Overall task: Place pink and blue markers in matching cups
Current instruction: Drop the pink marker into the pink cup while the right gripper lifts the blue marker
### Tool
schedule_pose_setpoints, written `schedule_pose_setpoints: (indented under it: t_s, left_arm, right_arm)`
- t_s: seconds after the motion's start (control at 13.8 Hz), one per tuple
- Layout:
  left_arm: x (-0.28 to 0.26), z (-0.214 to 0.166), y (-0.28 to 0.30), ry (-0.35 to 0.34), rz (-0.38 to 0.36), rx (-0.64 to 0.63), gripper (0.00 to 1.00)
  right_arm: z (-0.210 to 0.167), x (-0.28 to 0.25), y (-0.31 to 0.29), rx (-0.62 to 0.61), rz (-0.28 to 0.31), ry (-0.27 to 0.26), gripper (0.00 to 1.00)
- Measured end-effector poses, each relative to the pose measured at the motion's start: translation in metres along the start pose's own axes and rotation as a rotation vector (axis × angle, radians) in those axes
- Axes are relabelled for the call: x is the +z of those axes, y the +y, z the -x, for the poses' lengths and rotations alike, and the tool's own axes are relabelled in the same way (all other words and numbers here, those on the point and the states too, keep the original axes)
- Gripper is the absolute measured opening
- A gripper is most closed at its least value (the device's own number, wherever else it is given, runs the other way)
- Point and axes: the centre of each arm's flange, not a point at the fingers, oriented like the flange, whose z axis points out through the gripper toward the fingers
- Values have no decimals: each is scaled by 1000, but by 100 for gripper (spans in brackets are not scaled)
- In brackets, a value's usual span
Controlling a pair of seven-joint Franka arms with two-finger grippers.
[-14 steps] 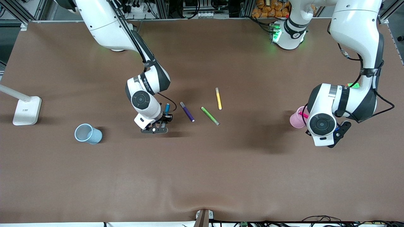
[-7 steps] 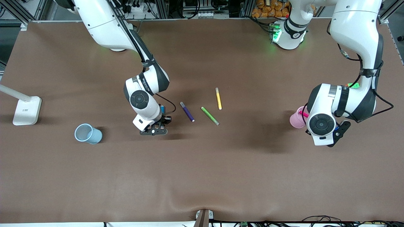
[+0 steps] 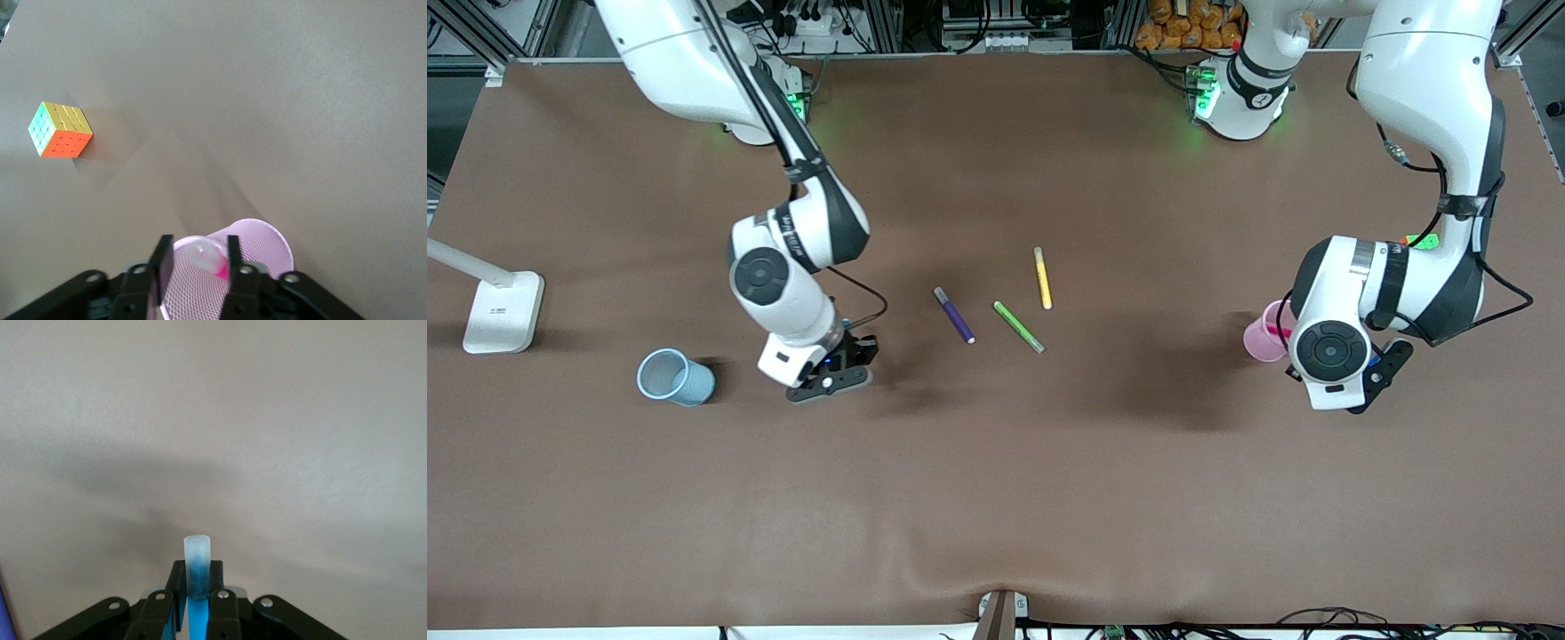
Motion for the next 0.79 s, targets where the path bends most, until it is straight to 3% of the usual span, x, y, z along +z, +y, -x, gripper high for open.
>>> schedule_pose_setpoints:
  t_s: [0.36, 0.58, 0.79]
  left_arm:
    - [-35, -14, -3, 30, 59, 55, 99]
    - [-76, -26, -19, 44, 134, 110, 100]
    - [-115, -35, -36, 44, 218, 202, 100]
  right_arm:
    - [-1, -44, 42, -60, -6, -18, 17]
    - [3, -71, 70, -97, -15, -27, 17]
    - [11, -89, 95, -143, -91, -46, 17]
